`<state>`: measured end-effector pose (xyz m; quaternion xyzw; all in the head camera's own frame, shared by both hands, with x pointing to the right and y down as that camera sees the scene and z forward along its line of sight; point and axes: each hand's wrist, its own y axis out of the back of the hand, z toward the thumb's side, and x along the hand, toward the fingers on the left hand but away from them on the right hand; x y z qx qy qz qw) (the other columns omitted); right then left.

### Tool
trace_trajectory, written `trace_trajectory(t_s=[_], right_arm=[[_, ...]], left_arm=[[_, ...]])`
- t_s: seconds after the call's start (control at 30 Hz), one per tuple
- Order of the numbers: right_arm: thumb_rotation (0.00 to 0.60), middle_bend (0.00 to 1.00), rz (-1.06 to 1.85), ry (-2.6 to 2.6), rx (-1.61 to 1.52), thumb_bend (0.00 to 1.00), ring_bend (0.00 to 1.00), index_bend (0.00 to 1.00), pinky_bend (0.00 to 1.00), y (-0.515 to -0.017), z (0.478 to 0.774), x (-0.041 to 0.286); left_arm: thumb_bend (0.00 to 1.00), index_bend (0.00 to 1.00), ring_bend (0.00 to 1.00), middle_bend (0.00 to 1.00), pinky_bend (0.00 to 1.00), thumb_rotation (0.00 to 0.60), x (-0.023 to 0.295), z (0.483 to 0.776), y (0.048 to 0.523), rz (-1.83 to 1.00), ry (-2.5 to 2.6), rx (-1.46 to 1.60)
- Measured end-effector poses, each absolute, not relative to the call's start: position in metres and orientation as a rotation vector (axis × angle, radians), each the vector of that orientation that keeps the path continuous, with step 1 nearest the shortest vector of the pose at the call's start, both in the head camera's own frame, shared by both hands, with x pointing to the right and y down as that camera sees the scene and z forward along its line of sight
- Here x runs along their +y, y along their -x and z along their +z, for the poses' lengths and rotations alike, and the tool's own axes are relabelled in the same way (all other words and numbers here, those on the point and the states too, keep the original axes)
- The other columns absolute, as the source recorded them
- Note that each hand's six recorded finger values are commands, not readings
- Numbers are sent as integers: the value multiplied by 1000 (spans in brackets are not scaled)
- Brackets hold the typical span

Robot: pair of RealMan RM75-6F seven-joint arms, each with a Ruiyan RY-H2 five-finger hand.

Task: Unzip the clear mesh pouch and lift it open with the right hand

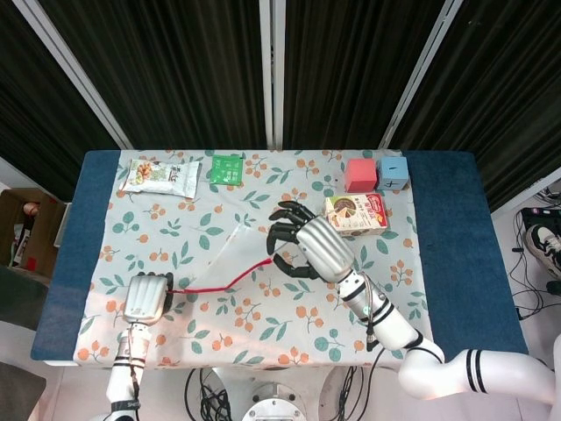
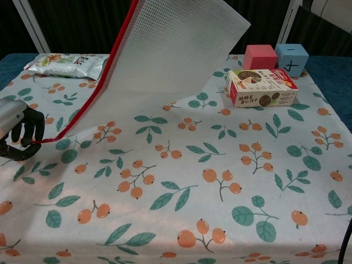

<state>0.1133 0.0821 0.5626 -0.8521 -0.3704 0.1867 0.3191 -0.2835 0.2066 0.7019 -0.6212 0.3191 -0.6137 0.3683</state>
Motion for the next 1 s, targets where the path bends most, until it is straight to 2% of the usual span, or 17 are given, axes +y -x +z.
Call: trace_trajectory(t_s=[0.1, 0.3, 0.4, 0.43, 0.47, 0.57, 0.63, 0.7, 0.8, 1.0], right_arm=[[600, 471, 473, 2205, -918, 494, 255, 932, 137, -114, 573, 94], [600, 417, 469, 2121, -777, 487, 231, 827, 109, -131, 600, 120], [600, 336, 517, 2093, -700, 450, 159, 625, 56, -147, 617, 134], [600, 286, 540, 2091, -676, 403, 113, 487, 28, -152, 623, 138], [600, 239, 572, 2089, -645, 331, 73, 358, 10, -158, 629, 142], [600, 116, 667, 2069, -574, 87, 6, 84, 0, -172, 641, 147], [600, 37, 731, 2064, -534, 8, 0, 8, 0, -181, 648, 150], [600, 2, 810, 2069, -482, 0, 0, 0, 0, -192, 654, 153], [600, 0, 935, 2077, -404, 0, 0, 0, 0, -209, 658, 157], [600, 0, 1115, 2023, -372, 0, 0, 0, 0, -248, 646, 156]], left_arm=[[56, 148, 161, 203, 259, 600, 201, 696, 287, -1575, 1635, 883], [18, 127, 123, 165, 223, 600, 192, 680, 310, -1617, 1657, 956], [17, 127, 123, 165, 222, 600, 188, 673, 319, -1625, 1626, 1001], [17, 127, 123, 165, 222, 600, 186, 670, 322, -1626, 1610, 1020], [17, 127, 123, 165, 222, 600, 185, 668, 325, -1626, 1600, 1035], [10, 127, 124, 165, 220, 600, 181, 662, 330, -1619, 1578, 1073], [2, 127, 124, 165, 216, 600, 180, 660, 333, -1617, 1559, 1082], [0, 127, 124, 166, 214, 600, 179, 659, 337, -1618, 1527, 1080], [0, 129, 124, 167, 211, 600, 178, 657, 343, -1615, 1486, 1088], [0, 149, 125, 186, 215, 600, 179, 653, 353, -1582, 1549, 1150]])
